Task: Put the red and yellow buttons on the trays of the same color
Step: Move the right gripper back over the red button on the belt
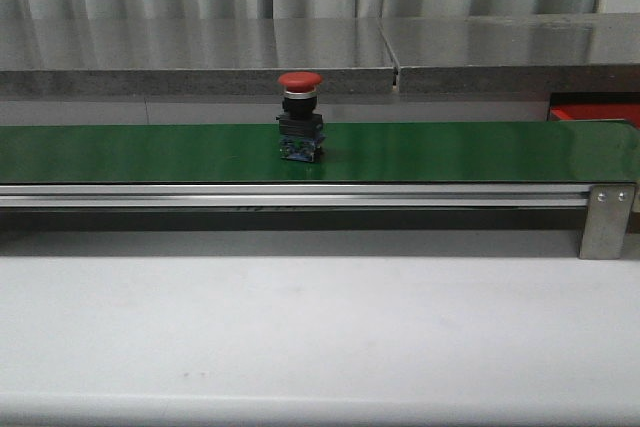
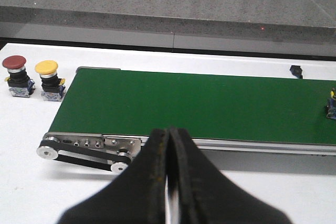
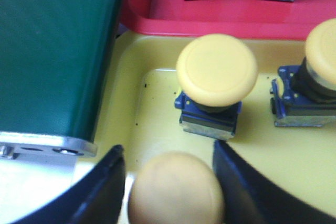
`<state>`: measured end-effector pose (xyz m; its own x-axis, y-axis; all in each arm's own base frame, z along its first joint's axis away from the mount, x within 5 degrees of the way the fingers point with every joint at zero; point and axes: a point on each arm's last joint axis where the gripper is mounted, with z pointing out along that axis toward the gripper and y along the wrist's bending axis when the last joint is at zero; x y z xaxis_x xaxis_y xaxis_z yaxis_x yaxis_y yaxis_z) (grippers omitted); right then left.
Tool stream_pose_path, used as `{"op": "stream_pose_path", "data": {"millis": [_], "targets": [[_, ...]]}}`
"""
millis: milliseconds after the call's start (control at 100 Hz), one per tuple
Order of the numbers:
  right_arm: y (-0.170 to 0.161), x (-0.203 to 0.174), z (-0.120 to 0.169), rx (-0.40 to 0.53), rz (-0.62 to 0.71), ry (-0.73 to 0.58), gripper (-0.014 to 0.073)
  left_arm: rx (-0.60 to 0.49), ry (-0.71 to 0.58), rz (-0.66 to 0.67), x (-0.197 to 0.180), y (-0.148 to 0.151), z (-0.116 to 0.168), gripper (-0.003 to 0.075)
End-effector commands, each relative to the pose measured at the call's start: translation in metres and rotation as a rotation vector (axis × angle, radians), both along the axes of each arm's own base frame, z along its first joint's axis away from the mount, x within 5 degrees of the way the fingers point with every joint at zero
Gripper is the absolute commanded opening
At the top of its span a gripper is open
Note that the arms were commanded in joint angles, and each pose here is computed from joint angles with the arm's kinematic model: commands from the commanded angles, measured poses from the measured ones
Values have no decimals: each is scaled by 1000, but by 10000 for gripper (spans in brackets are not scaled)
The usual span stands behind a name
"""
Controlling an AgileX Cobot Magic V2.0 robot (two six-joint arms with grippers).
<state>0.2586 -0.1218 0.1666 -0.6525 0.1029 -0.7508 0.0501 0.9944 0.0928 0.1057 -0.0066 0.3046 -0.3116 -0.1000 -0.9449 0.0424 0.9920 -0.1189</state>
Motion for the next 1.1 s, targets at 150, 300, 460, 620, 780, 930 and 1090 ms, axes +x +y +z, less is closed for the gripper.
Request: {"op": "stream_pose_path", "data": {"millis": [150,300,460,620,780,930,1090], "targets": [[-2,3,17,20,-35,-72,570,-15,-93,10,2,0,14,-20],[-2,1,23,32,-61,-87,570,-15,-93,10,2,0,14,-20],[3,-4,47,-6,-51,-162,570,-15,-93,10,2,0,14,-20],[12,-12,76,-39,-15,-270,569,-15,-93,10,2,0,14,-20],[30,-19,104,-17,88,-405,569,-15,-93,10,2,0,14,-20],[51,-14,116,7,207,-462,538,-15,-93,10,2,0,14,-20],[76,-3,121,-34,359,-447,539,-15,-93,10,2,0,14,-20]]}}
